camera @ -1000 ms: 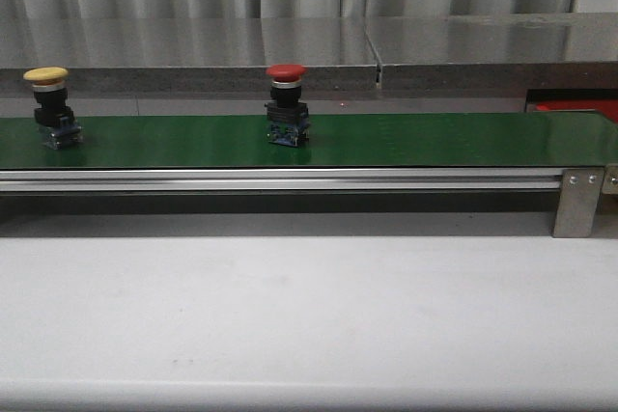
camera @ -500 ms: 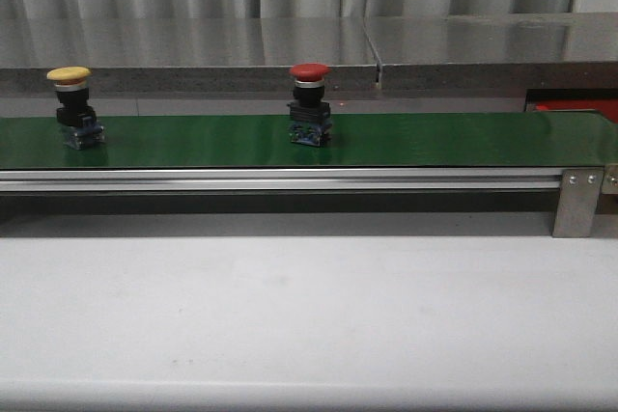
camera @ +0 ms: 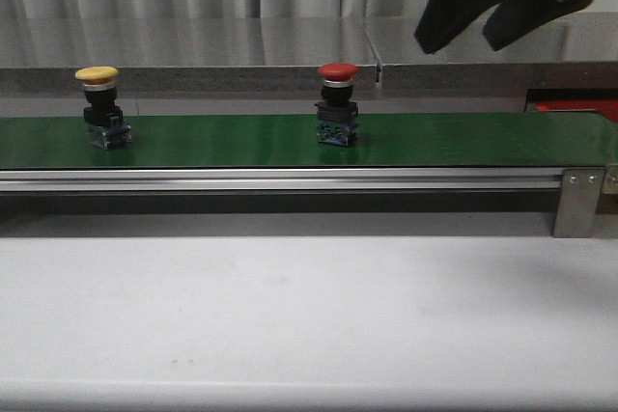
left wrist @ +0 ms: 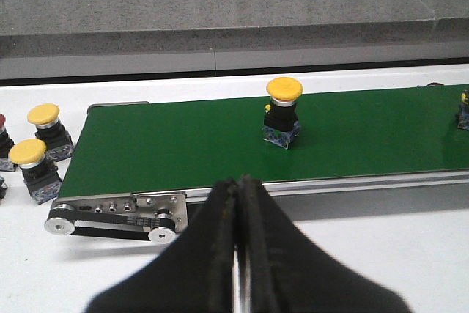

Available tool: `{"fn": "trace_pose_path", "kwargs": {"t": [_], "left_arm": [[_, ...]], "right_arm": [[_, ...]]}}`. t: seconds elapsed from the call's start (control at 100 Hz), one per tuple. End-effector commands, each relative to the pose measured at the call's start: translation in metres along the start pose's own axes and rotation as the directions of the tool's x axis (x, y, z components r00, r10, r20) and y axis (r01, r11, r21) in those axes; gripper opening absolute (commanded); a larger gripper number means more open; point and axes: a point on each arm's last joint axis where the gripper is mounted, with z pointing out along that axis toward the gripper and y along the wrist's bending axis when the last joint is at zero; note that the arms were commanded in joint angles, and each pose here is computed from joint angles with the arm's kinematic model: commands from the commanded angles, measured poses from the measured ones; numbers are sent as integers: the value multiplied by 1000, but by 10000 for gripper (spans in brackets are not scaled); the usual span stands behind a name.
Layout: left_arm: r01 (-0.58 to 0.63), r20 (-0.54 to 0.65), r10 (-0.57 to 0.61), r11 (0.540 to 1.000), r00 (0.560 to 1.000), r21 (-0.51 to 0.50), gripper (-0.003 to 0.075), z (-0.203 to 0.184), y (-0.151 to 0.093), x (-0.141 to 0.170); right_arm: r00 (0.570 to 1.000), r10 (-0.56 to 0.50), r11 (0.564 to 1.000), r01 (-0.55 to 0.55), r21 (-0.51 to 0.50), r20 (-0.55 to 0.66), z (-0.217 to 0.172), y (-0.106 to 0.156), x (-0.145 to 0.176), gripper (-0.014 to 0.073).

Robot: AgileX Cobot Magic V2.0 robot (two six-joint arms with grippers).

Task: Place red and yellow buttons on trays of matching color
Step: 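Lower the right gripper onto the arriving red button and grasp it, then carry the red button into the red tray and release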

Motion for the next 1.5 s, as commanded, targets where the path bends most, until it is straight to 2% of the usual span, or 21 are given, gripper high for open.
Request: {"fn": "trace_pose_path", "kwargs": {"t": [0.0,0.33,0.77,0.84,0.96,1.01,1.06,1.25,1.39,1.49], "left_arm": [[16,105,-14,1000,994,-14,-19,-4,2,-15],[16,105,-14,1000,994,-14,-19,-4,2,-15],[16,105,-14,1000,994,-14,-19,-4,2,-15],[16,105,-14,1000,994,-14,-19,-4,2,-15],[16,105,-14,1000,994,-14,-19,-4,2,-15],[16,105,-14,1000,994,-14,-19,-4,2,-15],[16,105,-14,1000,994,-14,-19,-4,2,-15],[16,105,-14,1000,994,-14,-19,-4,2,-15],[16,105,-14,1000,994,-14,-19,-4,2,-15],[16,105,-14,1000,994,-14,-19,-4,2,-15]], "right_arm": [[995,-31,999,30,10,97,-3,4,-25,585],[995,-51,998,53,-19,84,37,4,-52,585],[994,-40,999,38,13,103,74,-7,-57,577],[994,-38,999,37,16,100,79,-8,-55,520],[995,-36,999,35,12,88,81,-8,-53,303],[995,-37,999,36,10,89,78,-8,-54,236],[995,-38,999,38,8,91,74,-8,-55,206],[991,-22,999,16,44,132,35,-26,-65,206],[988,37,993,-53,107,147,-9,-65,-64,206],[983,109,976,-135,172,150,-42,-104,-55,206]]}}
